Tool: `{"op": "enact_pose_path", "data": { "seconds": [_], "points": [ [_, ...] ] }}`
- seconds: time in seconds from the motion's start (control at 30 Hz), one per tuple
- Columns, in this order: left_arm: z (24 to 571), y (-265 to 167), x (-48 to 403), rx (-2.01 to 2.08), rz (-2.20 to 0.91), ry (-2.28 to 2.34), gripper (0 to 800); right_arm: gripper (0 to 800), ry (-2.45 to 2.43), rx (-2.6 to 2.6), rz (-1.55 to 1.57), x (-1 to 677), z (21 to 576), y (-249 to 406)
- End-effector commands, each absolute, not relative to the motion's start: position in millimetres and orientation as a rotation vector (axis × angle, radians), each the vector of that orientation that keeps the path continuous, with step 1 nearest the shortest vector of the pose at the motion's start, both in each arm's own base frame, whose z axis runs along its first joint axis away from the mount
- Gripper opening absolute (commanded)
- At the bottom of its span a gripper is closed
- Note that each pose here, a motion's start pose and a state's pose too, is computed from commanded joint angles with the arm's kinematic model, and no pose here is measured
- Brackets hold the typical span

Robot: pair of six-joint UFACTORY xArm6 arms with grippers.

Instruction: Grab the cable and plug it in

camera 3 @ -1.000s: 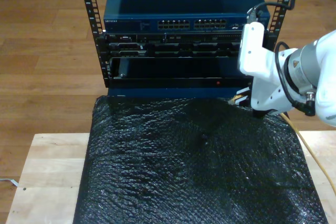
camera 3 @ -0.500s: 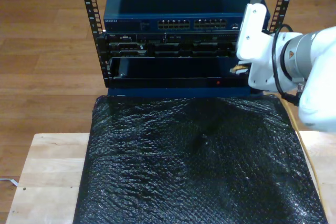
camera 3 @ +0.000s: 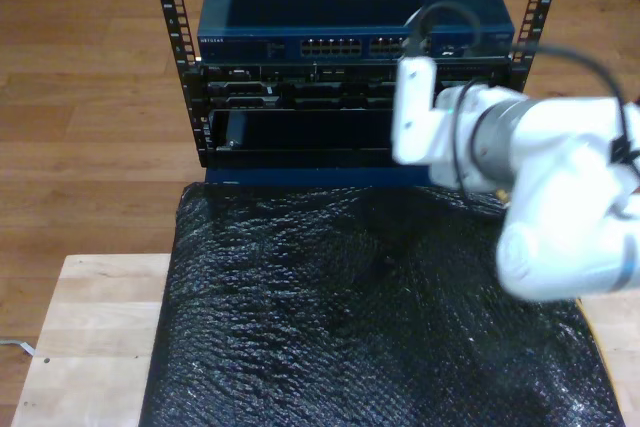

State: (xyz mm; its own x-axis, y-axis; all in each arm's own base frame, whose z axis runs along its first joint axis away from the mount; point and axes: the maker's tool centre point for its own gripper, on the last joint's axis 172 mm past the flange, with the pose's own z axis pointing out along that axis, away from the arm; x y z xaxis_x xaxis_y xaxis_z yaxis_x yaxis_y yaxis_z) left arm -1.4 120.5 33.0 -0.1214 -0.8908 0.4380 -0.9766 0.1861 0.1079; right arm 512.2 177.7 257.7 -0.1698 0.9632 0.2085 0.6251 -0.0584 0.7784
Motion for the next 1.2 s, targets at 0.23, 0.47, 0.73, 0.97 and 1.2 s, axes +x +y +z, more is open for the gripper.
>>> {"op": "enact_pose_path", "data": {
  "seconds": [0.23,0.47,0.73,0.97,1.2],
  "points": [
    [33,120,-1,1.753,0.288,-2.065,800,0,1.729,1.634,1.139,528,240,172],
    [33,120,-1,1.753,0.288,-2.065,800,0,1.659,1.582,1.176,529,249,160],
    [33,120,-1,1.753,0.288,-2.065,800,0,1.558,1.553,1.221,544,281,141],
    [33,120,-1,1.753,0.288,-2.065,800,0,1.528,1.462,1.241,553,298,142],
    [33,120,-1,1.753,0.288,-2.065,800,0,1.533,1.408,1.256,550,312,150]
  ]
}}
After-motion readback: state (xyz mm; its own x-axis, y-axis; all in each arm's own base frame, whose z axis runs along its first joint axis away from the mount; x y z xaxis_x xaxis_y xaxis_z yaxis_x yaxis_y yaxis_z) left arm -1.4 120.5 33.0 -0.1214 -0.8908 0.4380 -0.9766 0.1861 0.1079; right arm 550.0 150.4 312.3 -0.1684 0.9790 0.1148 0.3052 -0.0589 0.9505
